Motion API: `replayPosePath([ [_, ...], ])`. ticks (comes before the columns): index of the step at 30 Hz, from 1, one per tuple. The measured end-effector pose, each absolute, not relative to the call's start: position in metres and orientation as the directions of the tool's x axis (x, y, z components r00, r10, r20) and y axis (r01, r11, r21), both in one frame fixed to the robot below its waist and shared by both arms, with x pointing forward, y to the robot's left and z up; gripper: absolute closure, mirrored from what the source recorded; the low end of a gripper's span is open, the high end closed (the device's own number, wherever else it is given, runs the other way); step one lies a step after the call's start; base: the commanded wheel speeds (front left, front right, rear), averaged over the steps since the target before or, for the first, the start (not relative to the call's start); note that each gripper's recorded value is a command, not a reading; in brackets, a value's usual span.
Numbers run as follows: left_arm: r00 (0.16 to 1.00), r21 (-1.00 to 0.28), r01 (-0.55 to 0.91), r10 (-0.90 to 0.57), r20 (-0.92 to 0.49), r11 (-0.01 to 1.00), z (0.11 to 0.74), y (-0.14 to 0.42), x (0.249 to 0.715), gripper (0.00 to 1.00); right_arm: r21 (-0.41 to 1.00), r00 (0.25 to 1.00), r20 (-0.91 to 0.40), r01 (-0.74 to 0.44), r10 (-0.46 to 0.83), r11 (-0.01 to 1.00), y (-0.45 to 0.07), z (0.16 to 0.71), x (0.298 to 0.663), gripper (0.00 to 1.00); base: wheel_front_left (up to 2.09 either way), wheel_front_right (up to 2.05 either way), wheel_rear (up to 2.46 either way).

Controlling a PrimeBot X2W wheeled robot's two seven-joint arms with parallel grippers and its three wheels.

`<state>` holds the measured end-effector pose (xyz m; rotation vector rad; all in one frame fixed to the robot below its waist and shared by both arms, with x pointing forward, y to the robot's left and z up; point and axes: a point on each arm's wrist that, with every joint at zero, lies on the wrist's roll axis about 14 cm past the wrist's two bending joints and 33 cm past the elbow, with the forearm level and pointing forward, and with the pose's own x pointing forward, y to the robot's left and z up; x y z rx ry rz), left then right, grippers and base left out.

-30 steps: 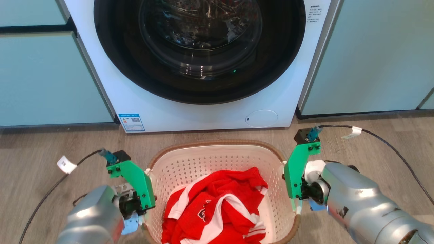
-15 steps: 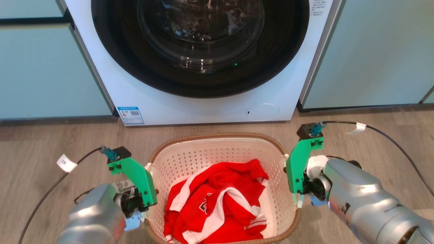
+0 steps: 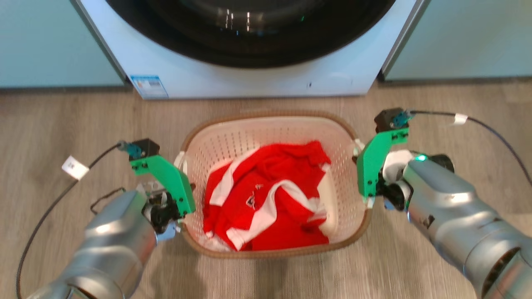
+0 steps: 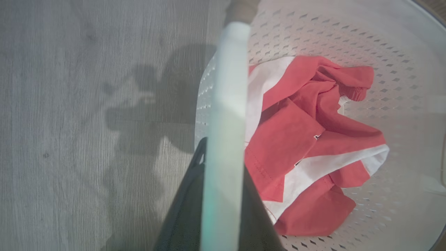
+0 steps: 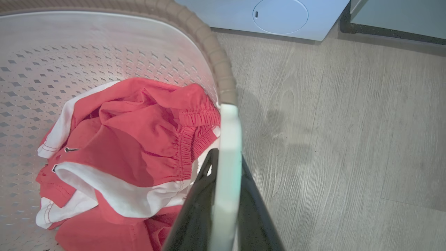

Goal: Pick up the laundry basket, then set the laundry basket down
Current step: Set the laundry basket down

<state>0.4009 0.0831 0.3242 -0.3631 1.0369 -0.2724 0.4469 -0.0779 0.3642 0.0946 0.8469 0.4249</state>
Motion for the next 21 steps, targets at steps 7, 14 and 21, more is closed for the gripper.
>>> replayPosePath([
  [7,0.473,-0.413,0.043,-0.383,-0.794,0.91,0.296,0.081,0.418,1.0,0.252,0.578,-0.717,-0.307,0.39,0.918,-0.081,0.331,0.465,1.0,0.0,0.0,0.0],
  [14,0.448,-0.407,0.04,-0.38,-0.809,0.913,0.261,0.078,0.429,1.0,0.25,0.556,-0.74,-0.296,0.379,0.922,-0.082,0.289,0.477,1.0,0.0,0.0,0.0],
  [21,0.429,-0.402,0.04,-0.379,-0.82,0.915,0.228,0.075,0.43,1.0,0.245,0.536,-0.759,-0.29,0.369,0.925,-0.084,0.251,0.482,1.0,0.0,0.0,0.0],
])
